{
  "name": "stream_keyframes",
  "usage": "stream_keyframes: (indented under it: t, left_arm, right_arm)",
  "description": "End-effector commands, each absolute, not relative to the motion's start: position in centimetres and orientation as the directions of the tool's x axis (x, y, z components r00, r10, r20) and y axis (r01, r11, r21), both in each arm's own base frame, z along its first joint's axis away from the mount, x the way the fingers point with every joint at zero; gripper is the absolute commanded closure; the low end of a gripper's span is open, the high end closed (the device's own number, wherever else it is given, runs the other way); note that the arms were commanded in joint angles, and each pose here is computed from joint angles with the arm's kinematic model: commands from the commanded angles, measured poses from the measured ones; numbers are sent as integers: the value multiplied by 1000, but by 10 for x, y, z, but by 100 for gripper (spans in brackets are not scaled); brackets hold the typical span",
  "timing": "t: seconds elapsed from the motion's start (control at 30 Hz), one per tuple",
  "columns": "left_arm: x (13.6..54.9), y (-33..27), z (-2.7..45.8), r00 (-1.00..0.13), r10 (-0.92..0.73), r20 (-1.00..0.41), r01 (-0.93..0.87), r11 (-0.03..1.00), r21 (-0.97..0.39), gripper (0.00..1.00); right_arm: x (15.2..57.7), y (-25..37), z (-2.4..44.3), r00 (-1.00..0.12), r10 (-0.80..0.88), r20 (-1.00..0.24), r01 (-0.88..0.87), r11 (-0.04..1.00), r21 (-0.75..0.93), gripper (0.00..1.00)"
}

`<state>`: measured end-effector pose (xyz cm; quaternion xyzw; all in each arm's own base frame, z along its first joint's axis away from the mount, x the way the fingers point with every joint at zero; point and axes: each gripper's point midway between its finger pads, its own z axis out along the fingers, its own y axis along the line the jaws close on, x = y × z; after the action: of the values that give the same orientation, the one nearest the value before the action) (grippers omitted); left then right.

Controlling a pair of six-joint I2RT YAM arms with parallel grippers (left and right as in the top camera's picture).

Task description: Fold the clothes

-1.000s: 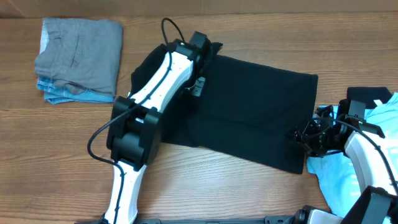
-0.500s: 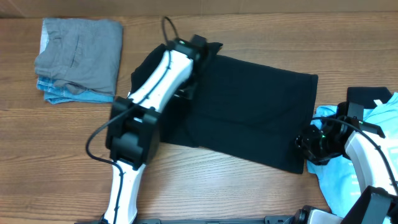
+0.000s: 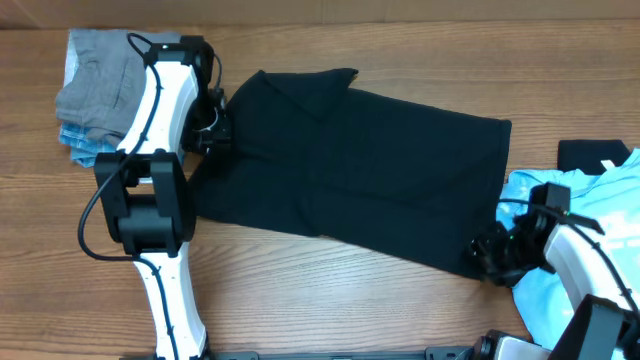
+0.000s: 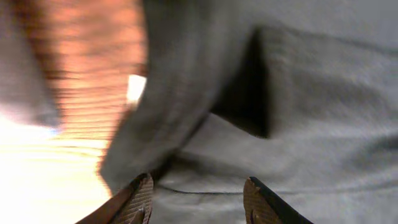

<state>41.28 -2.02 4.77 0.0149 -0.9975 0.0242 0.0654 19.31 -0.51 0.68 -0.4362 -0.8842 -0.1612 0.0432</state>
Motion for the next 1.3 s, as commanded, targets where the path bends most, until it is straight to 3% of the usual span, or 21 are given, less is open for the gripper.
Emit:
stream_keyframes:
  t: [0.0,0.03,0.1,0.3,0.4,0.53,0.6,0.67,0.73,0.87,1.07,1.27]
  left_arm:
    - [399,-41,29,-982,77,174,54,990,-134,50]
    - [397,-41,24,-981,77,176,53,990,-134,51]
    - [394,-41,16,-981,76,181,53,990,-133,55]
    - [390,-35,4,-980,74,187,54,993,-106,58]
    - [390,-31,4,-979,70,189,56,995,-81,58]
    - [387,-29,9,-976,71,207,57,996,-71,58]
    - [384,-27,11,-972,70,222,58,997,-60,58]
    - [379,-25,14,-968,69,242,57,997,-55,59]
    - [376,-19,19,-964,63,258,59,998,-24,62]
    - [379,-13,34,-969,48,242,47,999,-12,61]
    - [384,1,75,-988,-6,153,-9,1000,-19,59]
    - [378,1,95,-991,-10,134,-13,1000,-20,55]
  right_arm:
    - [191,-6,2,-583,785,212,809,533,250,78]
    - [193,-13,2,-570,799,191,817,527,233,87]
    - [193,-29,4,-524,838,151,849,498,178,95]
    - [206,-52,25,-530,844,80,844,516,150,96]
    - [208,-52,29,-528,846,82,845,513,148,89]
    - [206,-50,29,-528,844,94,846,513,148,89]
    - [210,-43,31,-583,806,107,807,558,196,89]
    - [211,-32,34,-639,757,136,761,598,251,81]
    - [206,-26,34,-648,743,166,756,602,257,60]
    - [197,-22,29,-635,748,194,770,591,241,53]
    - [178,-15,3,-550,801,238,834,512,205,54]
    - [172,-18,-10,-494,840,225,868,464,174,64]
